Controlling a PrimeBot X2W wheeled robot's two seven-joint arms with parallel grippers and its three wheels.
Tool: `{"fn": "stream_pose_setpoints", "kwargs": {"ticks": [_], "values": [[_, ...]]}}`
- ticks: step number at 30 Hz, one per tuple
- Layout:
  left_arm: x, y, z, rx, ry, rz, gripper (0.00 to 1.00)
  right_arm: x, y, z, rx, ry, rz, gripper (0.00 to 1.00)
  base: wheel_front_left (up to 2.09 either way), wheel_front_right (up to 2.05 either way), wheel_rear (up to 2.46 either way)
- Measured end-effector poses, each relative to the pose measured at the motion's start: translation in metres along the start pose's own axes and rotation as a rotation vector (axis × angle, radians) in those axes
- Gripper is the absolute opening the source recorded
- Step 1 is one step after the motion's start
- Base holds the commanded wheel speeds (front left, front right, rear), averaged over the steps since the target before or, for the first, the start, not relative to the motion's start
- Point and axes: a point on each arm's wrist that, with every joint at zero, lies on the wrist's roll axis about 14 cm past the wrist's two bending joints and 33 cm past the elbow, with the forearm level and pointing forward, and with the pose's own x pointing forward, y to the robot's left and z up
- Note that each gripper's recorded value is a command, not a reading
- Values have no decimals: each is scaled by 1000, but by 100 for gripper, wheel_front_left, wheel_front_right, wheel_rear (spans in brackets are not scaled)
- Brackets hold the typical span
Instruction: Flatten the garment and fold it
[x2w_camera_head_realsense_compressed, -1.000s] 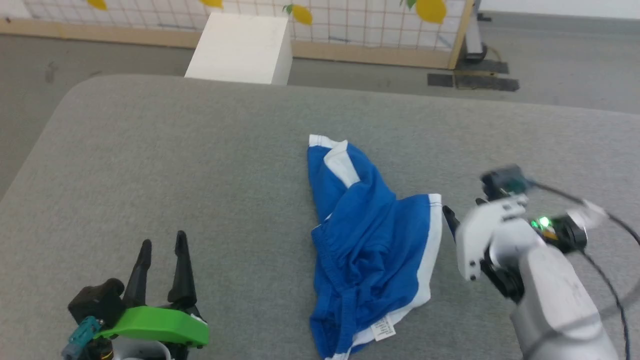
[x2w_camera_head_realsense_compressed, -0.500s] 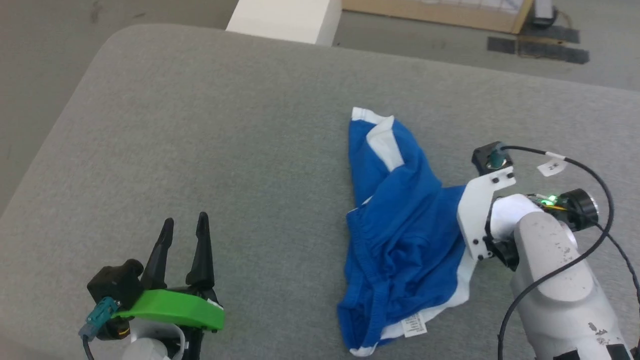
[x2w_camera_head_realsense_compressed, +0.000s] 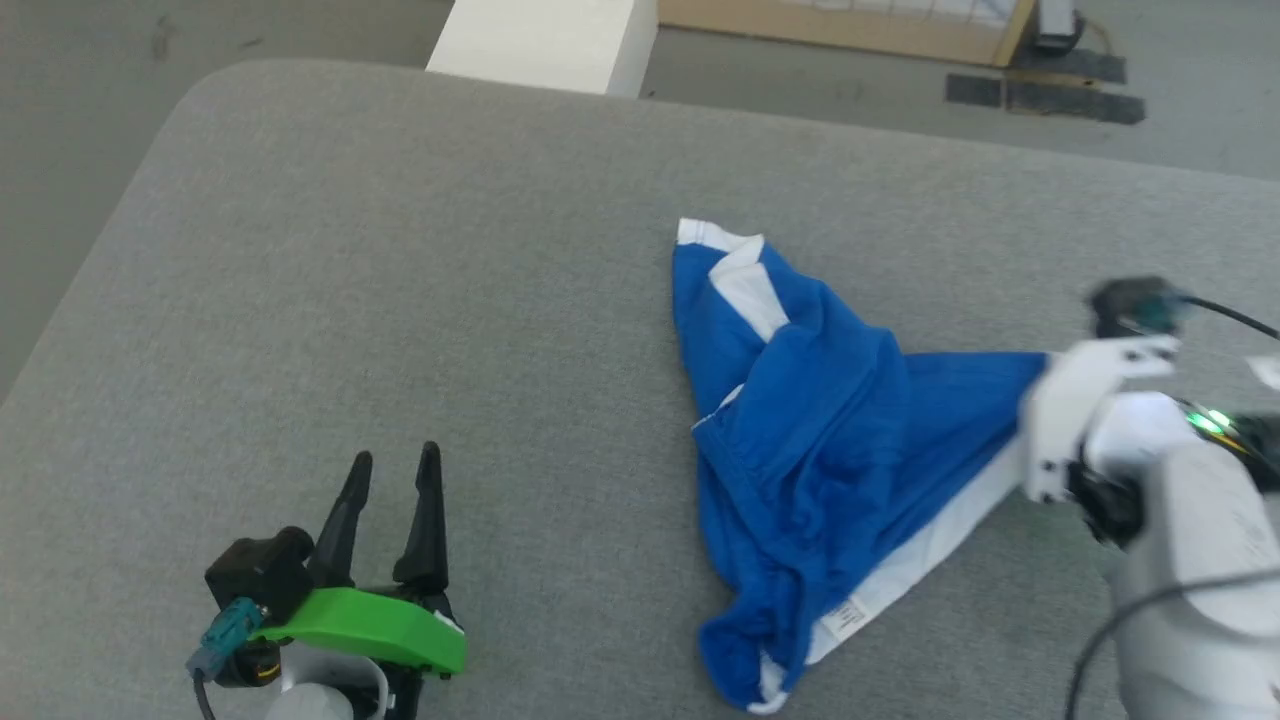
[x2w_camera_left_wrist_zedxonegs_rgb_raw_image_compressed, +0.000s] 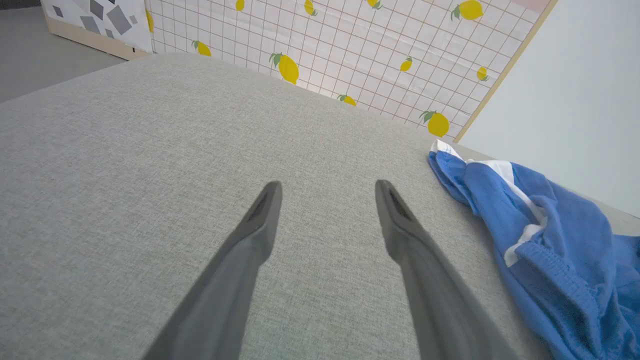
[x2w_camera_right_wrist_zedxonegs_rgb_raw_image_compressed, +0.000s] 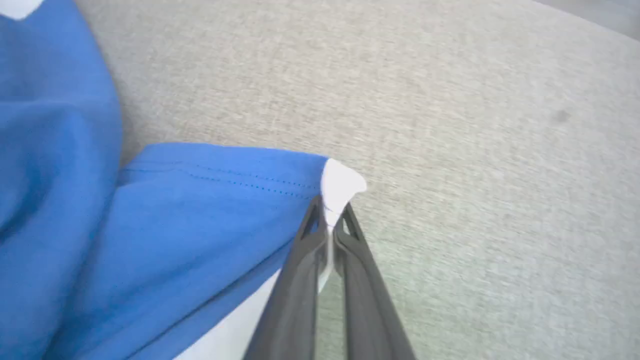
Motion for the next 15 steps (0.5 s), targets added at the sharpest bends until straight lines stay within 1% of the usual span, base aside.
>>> {"fn": "stream_pose_setpoints", "kwargs": {"ticks": [2,5,8,10,11,12,15], "values": [[1,-6,0,-7,-1,-18,100,-11,-22,-7,63,-24,-47,0,0,0,0],[3,-18,-2,-14,3,-54,100,-32,-56,-39,172,-14,-118,0,0,0,0],[4,-26,-4,-19,7,-78,100,-50,-75,-86,269,52,-154,0,0,0,0],[5,-30,-5,-24,12,-90,100,-59,-78,-104,314,67,-154,0,0,0,0],[6,-32,-6,-25,16,-96,100,-62,-77,-104,333,49,-144,29,0,0,0],[6,-34,-7,-26,20,-103,100,-65,-78,-101,351,13,-139,100,0,0,0],[8,-41,-8,-32,30,-124,100,-73,-81,-95,417,-99,-138,100,0,0,0]]}}
